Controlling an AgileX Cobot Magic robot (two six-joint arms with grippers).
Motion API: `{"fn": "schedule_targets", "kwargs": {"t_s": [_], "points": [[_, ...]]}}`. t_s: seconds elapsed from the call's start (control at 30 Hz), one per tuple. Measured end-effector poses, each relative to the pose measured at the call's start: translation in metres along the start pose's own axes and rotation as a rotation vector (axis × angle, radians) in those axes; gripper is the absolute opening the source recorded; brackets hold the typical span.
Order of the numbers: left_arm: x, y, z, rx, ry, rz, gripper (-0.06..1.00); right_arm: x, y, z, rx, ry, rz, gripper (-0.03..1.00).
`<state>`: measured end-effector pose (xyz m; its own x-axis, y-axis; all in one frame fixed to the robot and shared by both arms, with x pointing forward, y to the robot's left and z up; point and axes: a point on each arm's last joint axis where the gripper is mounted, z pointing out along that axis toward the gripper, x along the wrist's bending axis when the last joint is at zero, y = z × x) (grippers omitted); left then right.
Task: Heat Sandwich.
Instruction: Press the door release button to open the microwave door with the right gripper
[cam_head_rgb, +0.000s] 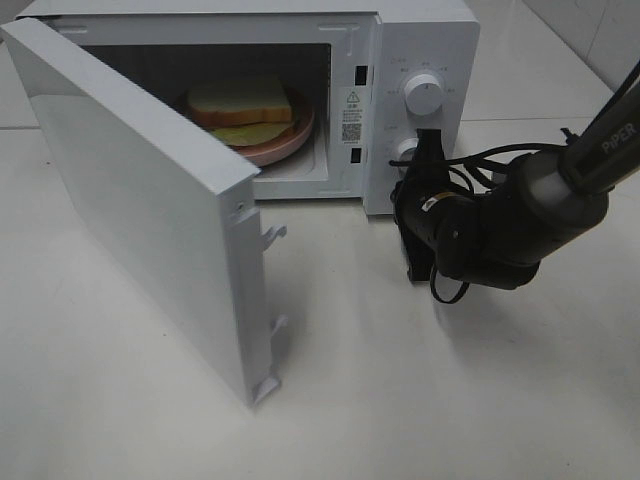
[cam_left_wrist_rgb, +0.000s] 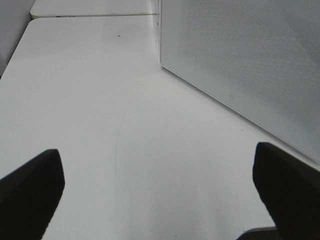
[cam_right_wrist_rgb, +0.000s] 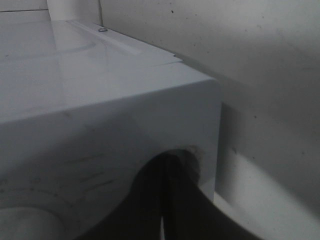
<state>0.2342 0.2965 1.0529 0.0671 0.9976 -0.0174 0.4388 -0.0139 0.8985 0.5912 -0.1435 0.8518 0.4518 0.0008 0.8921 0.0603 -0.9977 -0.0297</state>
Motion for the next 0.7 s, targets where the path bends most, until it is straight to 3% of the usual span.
{"fn": "schedule_targets", "kwargs": {"t_s": [0.7], "points": [[0.0000,0.0000,0.0000,0.000,0.000,0.000,0.96,0.0002,-0.0008,-0.0008,0.016,-0.046,0.004,0.01]]}}
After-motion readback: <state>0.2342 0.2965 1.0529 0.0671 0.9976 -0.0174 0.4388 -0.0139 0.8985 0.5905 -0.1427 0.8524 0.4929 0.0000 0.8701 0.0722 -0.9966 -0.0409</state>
